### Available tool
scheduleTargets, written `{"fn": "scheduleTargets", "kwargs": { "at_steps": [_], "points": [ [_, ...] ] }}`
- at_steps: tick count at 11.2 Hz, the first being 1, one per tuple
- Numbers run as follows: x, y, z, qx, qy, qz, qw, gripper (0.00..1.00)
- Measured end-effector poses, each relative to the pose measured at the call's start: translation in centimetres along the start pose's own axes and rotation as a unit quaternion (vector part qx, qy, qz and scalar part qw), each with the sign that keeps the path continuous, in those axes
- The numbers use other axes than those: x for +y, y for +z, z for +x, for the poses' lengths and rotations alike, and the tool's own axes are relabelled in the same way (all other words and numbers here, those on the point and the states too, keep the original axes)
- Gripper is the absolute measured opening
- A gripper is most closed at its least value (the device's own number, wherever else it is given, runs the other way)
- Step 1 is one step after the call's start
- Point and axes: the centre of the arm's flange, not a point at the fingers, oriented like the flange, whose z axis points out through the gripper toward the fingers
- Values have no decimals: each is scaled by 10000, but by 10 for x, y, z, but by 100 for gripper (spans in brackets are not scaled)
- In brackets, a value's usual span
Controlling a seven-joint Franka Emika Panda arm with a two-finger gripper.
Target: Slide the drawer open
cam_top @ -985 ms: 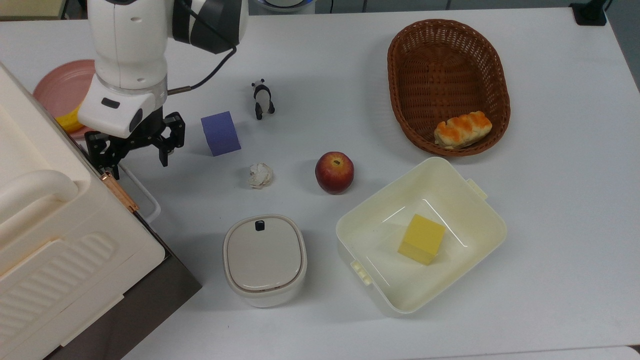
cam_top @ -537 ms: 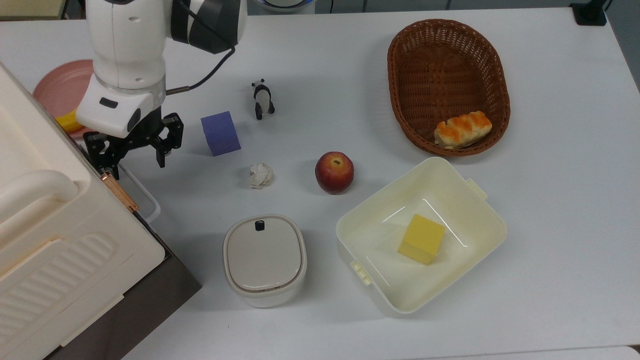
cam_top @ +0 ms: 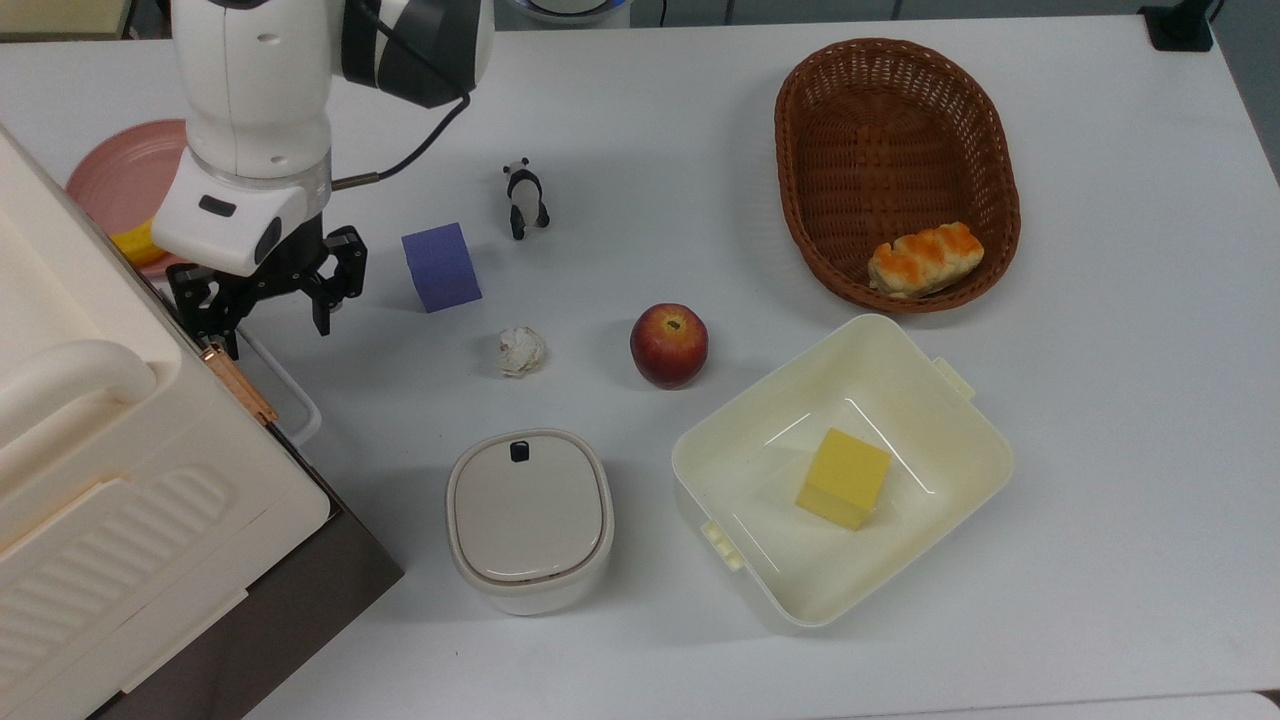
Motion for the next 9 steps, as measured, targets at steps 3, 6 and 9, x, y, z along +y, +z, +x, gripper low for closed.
{"fn": "scheduleTargets", "kwargs": {
  "at_steps": [3, 6, 9],
  "points": [
    [0, 0, 0, 0, 0, 0, 10000, 78],
    [0, 0, 0, 0, 0, 0, 10000, 78],
    [1, -1, 0, 6, 7, -8, 10000, 75]
  ]
}}
